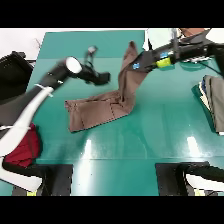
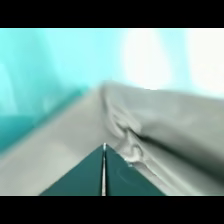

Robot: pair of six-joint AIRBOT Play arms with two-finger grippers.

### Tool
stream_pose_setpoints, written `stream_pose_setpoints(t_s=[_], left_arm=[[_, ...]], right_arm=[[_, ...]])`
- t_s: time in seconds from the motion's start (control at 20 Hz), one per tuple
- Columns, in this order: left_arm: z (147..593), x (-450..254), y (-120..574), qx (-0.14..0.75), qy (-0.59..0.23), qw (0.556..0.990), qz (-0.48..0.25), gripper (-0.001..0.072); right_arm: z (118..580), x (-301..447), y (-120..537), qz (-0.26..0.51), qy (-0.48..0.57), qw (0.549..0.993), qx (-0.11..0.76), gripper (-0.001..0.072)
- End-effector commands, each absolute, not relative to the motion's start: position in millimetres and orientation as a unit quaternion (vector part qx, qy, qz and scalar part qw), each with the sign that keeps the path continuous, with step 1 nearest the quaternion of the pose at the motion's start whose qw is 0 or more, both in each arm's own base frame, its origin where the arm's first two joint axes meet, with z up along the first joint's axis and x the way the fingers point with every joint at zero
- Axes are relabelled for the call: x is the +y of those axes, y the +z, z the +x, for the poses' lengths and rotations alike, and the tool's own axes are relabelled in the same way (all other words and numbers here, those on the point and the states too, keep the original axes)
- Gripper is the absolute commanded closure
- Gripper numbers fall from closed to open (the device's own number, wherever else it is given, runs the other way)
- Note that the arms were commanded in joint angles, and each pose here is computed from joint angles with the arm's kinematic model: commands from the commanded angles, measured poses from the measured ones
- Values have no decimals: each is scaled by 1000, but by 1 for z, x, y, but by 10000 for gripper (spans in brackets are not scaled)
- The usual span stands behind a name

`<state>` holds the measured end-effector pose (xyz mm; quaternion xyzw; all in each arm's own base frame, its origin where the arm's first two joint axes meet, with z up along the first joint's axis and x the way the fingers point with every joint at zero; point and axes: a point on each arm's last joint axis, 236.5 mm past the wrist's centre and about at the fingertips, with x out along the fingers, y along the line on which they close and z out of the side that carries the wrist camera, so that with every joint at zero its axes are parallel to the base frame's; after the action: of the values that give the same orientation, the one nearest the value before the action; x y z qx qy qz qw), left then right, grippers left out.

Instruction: Fold the shirts.

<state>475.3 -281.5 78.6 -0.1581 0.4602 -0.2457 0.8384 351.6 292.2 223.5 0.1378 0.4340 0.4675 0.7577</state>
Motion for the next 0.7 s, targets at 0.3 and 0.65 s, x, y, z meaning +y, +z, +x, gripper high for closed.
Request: stream_pose_setpoints(t_s=[0.3, 0.65], left_arm=[[454, -73, 296, 243, -99, 958, -120, 685], [442, -74, 273, 286, -99, 946, -115, 685]], right_arm=[[287, 517, 171, 127, 623, 676, 372, 291], [375, 372, 97, 56, 468, 752, 461, 344]])
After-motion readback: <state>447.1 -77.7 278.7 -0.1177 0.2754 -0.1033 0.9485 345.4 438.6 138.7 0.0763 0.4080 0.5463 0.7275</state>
